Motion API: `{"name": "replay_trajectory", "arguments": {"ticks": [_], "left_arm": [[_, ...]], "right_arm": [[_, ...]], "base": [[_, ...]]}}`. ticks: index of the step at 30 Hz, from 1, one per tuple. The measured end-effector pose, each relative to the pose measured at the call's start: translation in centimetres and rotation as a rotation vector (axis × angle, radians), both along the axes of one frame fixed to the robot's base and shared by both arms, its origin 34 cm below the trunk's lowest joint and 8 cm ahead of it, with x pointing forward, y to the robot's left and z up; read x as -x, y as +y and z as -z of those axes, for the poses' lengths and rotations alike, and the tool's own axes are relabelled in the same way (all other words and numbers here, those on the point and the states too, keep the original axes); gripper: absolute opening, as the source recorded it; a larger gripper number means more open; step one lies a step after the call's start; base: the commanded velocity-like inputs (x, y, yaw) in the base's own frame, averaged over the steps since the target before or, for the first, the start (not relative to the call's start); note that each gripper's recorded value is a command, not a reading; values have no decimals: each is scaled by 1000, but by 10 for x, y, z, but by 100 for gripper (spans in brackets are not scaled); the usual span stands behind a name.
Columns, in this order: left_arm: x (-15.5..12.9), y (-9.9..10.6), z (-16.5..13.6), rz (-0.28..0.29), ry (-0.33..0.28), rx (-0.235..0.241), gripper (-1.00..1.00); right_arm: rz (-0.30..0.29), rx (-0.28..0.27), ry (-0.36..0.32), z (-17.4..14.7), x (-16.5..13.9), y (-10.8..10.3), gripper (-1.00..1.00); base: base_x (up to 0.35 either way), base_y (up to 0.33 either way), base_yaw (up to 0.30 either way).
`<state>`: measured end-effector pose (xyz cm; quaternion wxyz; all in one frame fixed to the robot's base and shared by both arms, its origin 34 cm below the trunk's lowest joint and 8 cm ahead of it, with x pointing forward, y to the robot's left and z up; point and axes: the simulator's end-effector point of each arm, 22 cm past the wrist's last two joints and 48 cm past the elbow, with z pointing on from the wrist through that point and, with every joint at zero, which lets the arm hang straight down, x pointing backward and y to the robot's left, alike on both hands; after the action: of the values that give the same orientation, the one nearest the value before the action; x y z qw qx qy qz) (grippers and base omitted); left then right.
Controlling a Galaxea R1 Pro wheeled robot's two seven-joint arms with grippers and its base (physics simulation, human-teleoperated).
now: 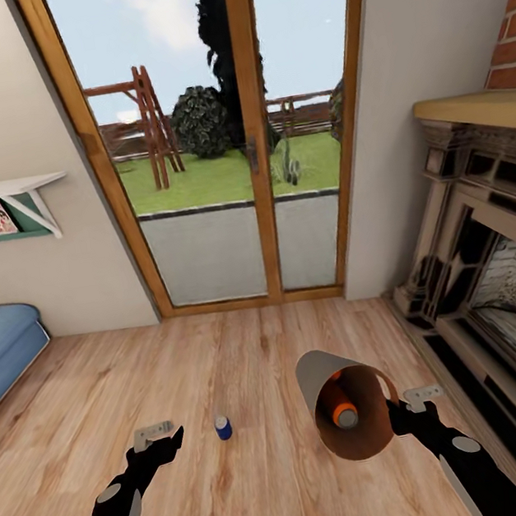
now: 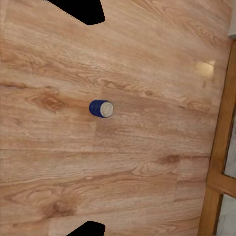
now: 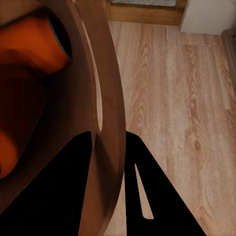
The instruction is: Put the three can of soda from the living room inside the tash can in the kitchen.
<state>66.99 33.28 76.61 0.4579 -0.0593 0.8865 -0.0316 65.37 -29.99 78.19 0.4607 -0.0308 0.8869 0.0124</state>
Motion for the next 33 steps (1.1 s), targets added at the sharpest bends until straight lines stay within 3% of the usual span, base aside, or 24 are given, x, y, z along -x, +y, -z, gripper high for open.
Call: {"name": "replay_trajectory", "arguments": {"ticks": [33], "left_arm": [[-2, 0, -2, 1, -11, -5, 100]], "right_arm": [[-3, -1, 5, 1, 1, 2, -100]], "base": [[316, 37, 0]]}}
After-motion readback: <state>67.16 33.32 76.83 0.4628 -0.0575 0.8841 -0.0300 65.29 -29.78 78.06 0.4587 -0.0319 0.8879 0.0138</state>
